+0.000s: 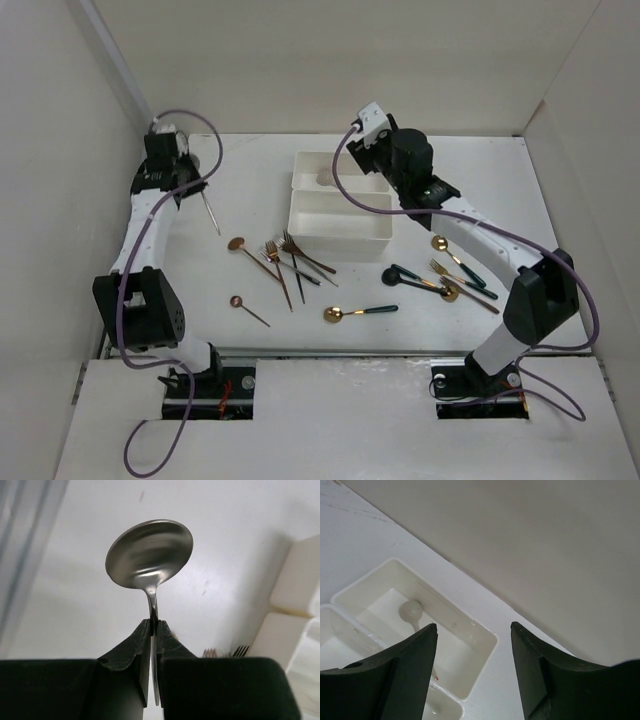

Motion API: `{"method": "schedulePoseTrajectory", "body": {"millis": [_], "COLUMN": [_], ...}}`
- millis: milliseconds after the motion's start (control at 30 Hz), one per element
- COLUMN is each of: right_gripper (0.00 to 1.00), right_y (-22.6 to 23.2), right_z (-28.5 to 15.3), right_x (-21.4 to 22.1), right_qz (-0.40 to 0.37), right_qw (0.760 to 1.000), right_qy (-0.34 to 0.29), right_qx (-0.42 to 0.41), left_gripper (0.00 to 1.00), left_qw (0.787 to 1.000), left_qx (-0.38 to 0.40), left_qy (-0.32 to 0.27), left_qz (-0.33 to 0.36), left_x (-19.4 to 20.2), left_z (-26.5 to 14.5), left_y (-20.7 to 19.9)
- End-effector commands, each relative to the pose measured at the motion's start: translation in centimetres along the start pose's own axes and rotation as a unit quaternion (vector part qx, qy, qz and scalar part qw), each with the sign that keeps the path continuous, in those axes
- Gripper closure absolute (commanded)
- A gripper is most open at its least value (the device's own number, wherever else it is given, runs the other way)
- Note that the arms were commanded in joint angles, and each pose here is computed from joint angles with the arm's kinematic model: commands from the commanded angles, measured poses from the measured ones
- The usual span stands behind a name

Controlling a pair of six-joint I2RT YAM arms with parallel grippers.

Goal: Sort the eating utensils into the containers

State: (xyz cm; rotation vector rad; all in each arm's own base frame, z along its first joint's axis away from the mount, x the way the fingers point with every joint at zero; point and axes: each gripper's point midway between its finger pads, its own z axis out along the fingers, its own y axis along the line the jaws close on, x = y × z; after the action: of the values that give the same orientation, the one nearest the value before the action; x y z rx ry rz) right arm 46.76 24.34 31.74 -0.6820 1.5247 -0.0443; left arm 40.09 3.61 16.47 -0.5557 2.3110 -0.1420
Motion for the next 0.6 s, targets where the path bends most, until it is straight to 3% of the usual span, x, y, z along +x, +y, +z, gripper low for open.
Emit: {"method": "schedulePoseTrajectory", "body": {"millis": [0, 67, 100, 167, 200, 233, 333, 367, 467, 567], "right_gripper": [0.34, 0.34, 0.34, 0.34, 0.34, 0.34, 0.34, 0.34, 0.34, 0.34], "right_y": [-2.8, -4.6, -5.1, -6.6, -7.3, -7.8, -9.3, -10.4, -12.4, -13.7], "right_z": [-1.2, -2.1, -2.3, -3.0, -3.7, -4.1, -5.8, -6.4, -9.3, -11.9], "right_x": [-3.2, -3.3, -3.3, -2.6, -2.7, -2.8, -1.7, -1.4, -0.6, 0.3], "right_qz": [0.04, 0.054, 0.069, 0.086, 0.091, 0.096, 0.097, 0.099, 0.123, 0.128], "right_qw": [0.997, 0.994, 0.993, 0.99, 0.989, 0.987, 0.985, 0.983, 0.973, 0.968], "right_qy": [-0.065, -0.078, -0.082, -0.087, -0.091, -0.095, -0.087, -0.085, -0.084, -0.087], "right_qx": [0.026, 0.046, 0.052, 0.071, 0.078, 0.084, 0.109, 0.133, 0.177, 0.197], "left_gripper": [1.0, 1.0, 1.0, 1.0, 1.0, 1.0, 1.0, 1.0, 1.0, 1.0], "left_qw": [0.981, 0.958, 0.939, 0.91, 0.883, 0.866, 0.817, 0.794, 0.764, 0.752], "left_qx": [0.06, 0.083, 0.107, 0.14, 0.148, 0.169, 0.196, 0.203, 0.223, 0.227], "left_qy": [-0.122, -0.166, -0.216, -0.232, -0.266, -0.258, -0.298, -0.296, -0.308, -0.307], "left_qz": [0.139, 0.219, 0.247, 0.313, 0.356, 0.394, 0.454, 0.491, 0.521, 0.537], "left_x": [-8.0, -10.0, -12.4, -11.3, -12.6, -10.3, -8.9, -6.5, -3.3, -1.6], "left_z": [-2.8, -3.6, -5.2, -4.7, -6.2, -4.8, -5.3, -4.1, -3.0, -1.2], "left_y": [-7.4, -11.2, -14.3, -20.4, -23.1, -26.9, -32.9, -35.1, -39.1, -40.5]}}
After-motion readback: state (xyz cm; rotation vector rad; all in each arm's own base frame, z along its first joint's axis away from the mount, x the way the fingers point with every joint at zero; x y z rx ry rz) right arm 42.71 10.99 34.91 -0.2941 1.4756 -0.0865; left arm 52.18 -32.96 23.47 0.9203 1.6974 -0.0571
